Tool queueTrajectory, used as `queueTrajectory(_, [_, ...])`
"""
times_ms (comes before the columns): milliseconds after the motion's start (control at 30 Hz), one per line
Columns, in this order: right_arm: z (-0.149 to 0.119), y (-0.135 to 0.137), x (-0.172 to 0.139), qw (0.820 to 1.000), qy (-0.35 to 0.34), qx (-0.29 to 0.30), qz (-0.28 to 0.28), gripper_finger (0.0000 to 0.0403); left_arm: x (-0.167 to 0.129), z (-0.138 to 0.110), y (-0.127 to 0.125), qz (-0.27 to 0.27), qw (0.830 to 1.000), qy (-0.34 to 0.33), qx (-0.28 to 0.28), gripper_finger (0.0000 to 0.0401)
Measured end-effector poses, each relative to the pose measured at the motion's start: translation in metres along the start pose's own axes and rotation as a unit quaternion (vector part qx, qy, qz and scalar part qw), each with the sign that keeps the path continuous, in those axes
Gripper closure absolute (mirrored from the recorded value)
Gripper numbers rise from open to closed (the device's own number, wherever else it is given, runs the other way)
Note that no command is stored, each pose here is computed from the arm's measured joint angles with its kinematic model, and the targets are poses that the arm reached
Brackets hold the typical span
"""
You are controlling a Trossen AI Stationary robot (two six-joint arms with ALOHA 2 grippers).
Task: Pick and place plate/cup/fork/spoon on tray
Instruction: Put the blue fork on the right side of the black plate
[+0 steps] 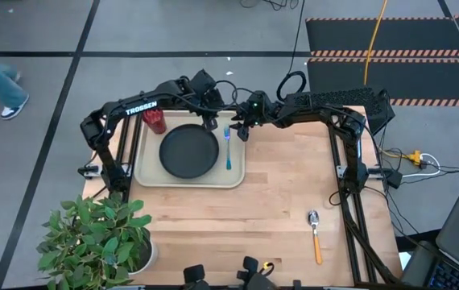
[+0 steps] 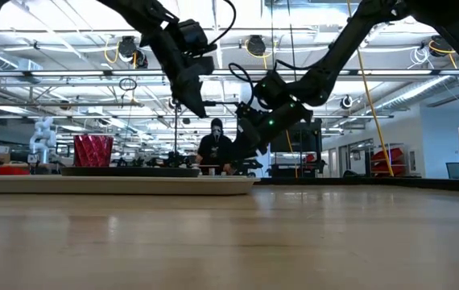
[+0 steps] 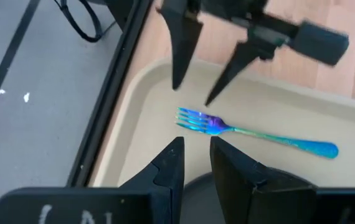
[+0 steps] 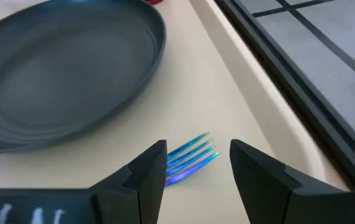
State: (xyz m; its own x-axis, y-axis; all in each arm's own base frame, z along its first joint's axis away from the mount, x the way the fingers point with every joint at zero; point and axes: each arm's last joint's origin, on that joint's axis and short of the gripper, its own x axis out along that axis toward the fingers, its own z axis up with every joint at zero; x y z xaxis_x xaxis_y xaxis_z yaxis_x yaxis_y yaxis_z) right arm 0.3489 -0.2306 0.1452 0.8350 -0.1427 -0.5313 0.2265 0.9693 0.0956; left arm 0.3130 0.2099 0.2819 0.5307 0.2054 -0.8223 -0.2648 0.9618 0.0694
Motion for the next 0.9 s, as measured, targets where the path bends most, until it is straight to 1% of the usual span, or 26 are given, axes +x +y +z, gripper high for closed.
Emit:
queueTrajectory(133, [0.007,-0.001,0.000,1.000,0.004,0.001,0.001,0.0232,0.003,-0.004,-0.001,-0.003,1.000,0.007,-0.001,0.0320])
queueTrajectory(367, [0.031,-0.002,-0.003,1.000,0.030,0.007,0.004,0.0232,0.013,-0.011,-0.002,-0.003,1.000,0.006,-0.003,0.0320])
queueTrajectory(467, [0.036,-0.004,-0.004,0.999,0.041,0.002,-0.009,0.0232,0.014,-0.011,-0.002,-0.003,1.000,0.007,0.002,0.0320])
queueTrajectory(567, [0.035,-0.004,-0.004,0.999,0.046,0.003,-0.019,0.0232,0.008,-0.011,-0.002,-0.001,1.000,0.002,0.014,0.0320])
queueTrajectory(667, [0.032,-0.006,-0.001,0.999,0.050,0.011,-0.020,0.0232,-0.004,-0.007,-0.002,0.005,0.999,-0.022,0.030,0.0320])
queueTrajectory(900, [0.005,-0.009,0.020,0.995,0.091,0.041,-0.015,0.0232,-0.025,-0.003,0.002,0.003,0.997,-0.072,0.041,0.0320])
